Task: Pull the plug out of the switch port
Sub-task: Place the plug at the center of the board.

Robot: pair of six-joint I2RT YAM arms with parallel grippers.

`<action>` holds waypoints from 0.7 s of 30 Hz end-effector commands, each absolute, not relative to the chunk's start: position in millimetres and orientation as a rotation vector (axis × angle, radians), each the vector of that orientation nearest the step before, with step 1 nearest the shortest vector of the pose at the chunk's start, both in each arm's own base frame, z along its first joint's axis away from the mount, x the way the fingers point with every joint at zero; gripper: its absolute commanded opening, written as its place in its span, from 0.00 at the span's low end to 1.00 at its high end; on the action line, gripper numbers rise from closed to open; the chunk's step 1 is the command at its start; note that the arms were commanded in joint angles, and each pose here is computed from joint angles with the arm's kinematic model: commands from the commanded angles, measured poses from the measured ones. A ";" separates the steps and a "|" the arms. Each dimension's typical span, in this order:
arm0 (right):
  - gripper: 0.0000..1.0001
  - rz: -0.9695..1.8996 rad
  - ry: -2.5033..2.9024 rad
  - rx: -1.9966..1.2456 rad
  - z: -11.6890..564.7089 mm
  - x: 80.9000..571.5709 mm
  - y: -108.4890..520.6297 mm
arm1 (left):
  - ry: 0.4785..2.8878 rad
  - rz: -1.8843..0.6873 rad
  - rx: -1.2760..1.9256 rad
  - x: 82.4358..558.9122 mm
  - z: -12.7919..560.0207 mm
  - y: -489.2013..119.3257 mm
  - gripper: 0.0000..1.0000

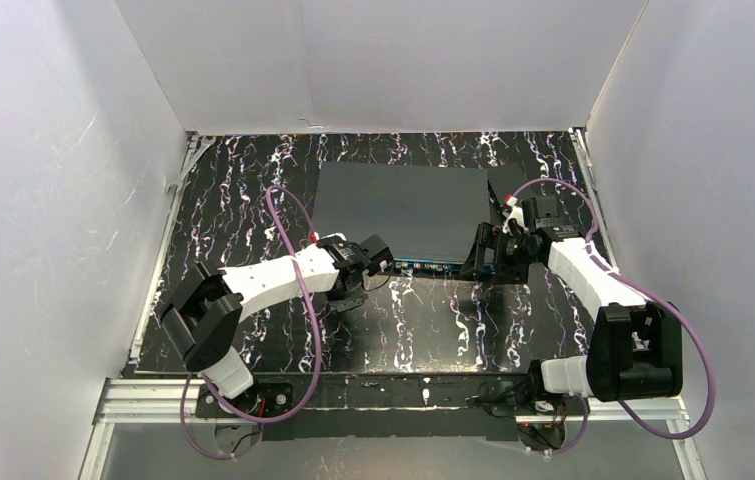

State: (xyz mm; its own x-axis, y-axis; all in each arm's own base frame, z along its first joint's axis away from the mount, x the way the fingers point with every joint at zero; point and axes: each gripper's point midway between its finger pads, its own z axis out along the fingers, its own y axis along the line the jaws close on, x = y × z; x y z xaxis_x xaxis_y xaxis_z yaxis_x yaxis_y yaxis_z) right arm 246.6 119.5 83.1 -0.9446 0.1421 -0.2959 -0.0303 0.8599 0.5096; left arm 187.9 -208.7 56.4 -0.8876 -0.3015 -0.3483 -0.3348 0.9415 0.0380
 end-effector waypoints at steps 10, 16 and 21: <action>0.99 0.749 2.690 0.064 83.8 247.2 119.1 | 2.746 0.157 -0.499 185.8 62.5 -204.0 0.35; 0.99 0.750 2.688 0.062 84.3 247.4 119.2 | 2.743 0.150 -0.503 185.8 63.4 -204.0 0.40; 0.99 0.751 2.691 0.063 83.6 246.6 119.2 | 2.741 0.140 -0.497 186.5 63.9 -204.9 0.41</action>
